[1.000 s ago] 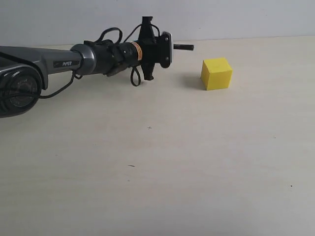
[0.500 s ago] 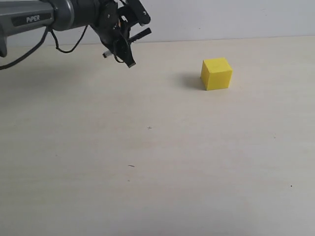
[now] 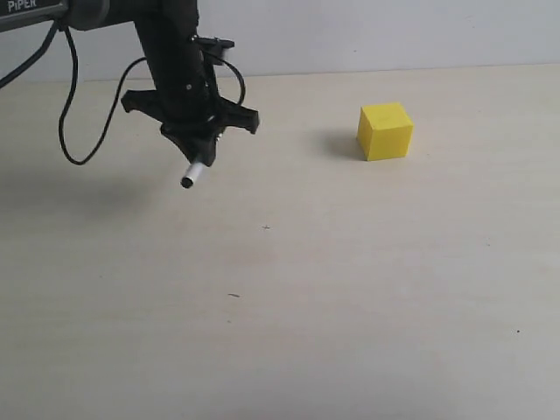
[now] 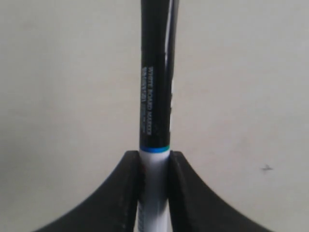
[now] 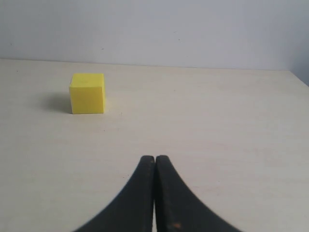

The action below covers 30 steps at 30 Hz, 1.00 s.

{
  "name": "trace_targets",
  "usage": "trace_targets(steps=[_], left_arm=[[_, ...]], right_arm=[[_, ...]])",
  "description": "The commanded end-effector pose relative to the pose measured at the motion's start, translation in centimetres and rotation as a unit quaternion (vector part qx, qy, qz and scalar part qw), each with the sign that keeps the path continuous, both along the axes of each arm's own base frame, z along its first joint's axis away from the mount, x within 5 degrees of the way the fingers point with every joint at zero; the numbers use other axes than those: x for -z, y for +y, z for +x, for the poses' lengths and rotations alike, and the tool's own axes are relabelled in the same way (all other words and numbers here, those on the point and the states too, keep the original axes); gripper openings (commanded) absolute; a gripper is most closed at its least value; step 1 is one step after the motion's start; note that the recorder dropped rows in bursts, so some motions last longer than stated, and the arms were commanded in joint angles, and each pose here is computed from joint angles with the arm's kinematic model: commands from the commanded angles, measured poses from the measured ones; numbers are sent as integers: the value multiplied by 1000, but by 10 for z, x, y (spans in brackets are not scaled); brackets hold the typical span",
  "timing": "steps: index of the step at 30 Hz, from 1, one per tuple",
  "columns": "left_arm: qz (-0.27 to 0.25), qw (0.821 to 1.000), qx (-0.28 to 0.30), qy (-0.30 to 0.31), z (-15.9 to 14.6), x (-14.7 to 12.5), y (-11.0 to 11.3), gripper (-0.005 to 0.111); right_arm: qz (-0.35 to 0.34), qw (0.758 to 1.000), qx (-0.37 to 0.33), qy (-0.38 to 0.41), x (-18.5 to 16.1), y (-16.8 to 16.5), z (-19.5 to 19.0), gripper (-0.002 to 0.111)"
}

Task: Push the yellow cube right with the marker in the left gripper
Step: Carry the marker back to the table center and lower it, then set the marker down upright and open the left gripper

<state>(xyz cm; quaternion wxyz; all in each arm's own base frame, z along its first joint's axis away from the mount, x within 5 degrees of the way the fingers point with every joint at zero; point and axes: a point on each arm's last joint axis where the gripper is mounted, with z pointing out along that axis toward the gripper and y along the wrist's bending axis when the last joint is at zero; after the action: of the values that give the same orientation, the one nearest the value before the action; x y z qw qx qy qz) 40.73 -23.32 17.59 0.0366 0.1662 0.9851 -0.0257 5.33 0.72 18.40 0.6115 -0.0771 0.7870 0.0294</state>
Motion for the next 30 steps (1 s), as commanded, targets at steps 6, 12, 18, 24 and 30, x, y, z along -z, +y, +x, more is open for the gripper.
trace_targets(steps=[6, 12, 18, 24, 30], left_arm=[[5, 999, -31, -7, -71, -9, -87, 0], [15, 999, -40, -22, -97, -9, -112, 0], [15, 998, -63, -7, -102, -5, -112, 0], [68, 990, -122, 18, -113, 25, -96, 0], [34, 989, -147, 8, -104, 34, -92, 0]], right_arm=[[2, 1000, 3, -5, 1, 0, 0, 0], [2, 1000, 3, -5, 1, 0, 0, 0], [2, 1000, 3, -5, 1, 0, 0, 0], [2, 1000, 3, -5, 1, 0, 0, 0], [2, 1000, 3, -5, 1, 0, 0, 0]])
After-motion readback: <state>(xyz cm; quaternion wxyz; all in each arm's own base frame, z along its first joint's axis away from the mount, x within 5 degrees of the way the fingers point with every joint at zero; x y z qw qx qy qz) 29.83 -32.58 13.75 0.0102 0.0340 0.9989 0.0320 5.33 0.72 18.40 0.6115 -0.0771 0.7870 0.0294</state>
